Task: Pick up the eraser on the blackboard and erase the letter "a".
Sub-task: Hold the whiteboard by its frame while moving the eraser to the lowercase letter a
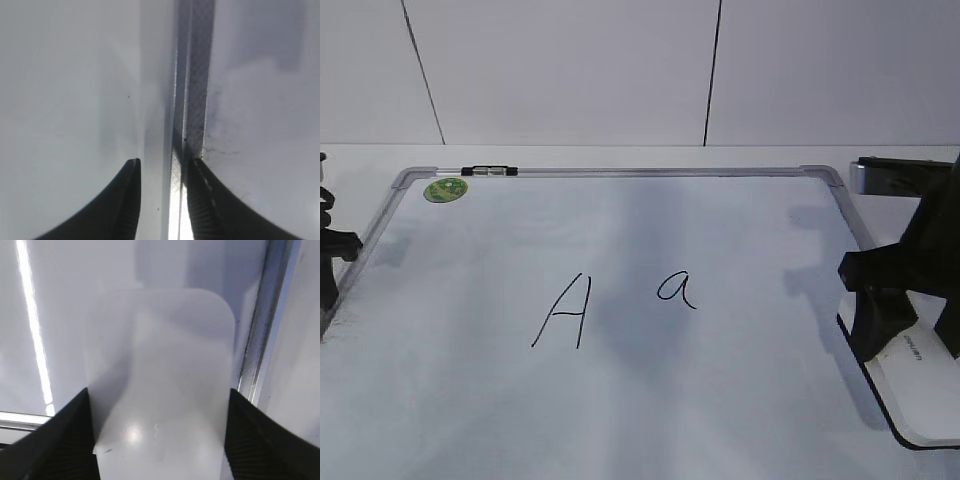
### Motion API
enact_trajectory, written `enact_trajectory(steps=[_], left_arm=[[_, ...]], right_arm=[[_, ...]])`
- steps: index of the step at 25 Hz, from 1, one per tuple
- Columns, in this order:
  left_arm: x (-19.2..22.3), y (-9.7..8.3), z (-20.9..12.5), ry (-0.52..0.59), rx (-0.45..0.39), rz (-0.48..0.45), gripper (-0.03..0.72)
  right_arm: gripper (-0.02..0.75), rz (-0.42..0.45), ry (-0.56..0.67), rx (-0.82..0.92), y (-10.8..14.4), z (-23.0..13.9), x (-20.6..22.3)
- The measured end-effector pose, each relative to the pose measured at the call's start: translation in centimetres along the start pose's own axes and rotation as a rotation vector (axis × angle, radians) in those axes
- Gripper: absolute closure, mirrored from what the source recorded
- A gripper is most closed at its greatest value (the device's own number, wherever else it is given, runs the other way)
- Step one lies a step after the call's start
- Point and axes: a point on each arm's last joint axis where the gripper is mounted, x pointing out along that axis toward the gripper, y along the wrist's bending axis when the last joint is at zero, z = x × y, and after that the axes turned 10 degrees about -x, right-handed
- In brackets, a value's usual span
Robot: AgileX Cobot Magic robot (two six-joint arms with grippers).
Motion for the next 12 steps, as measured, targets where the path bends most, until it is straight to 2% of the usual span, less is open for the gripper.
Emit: enact_trajectory(steps=[12], left_arm=[[0.61, -0.02, 0.17, 0.014, 0.001, 0.004, 0.459]], right_arm=[[0.178, 0.000, 0.000, -0.006, 0.00, 0.00, 0.00]])
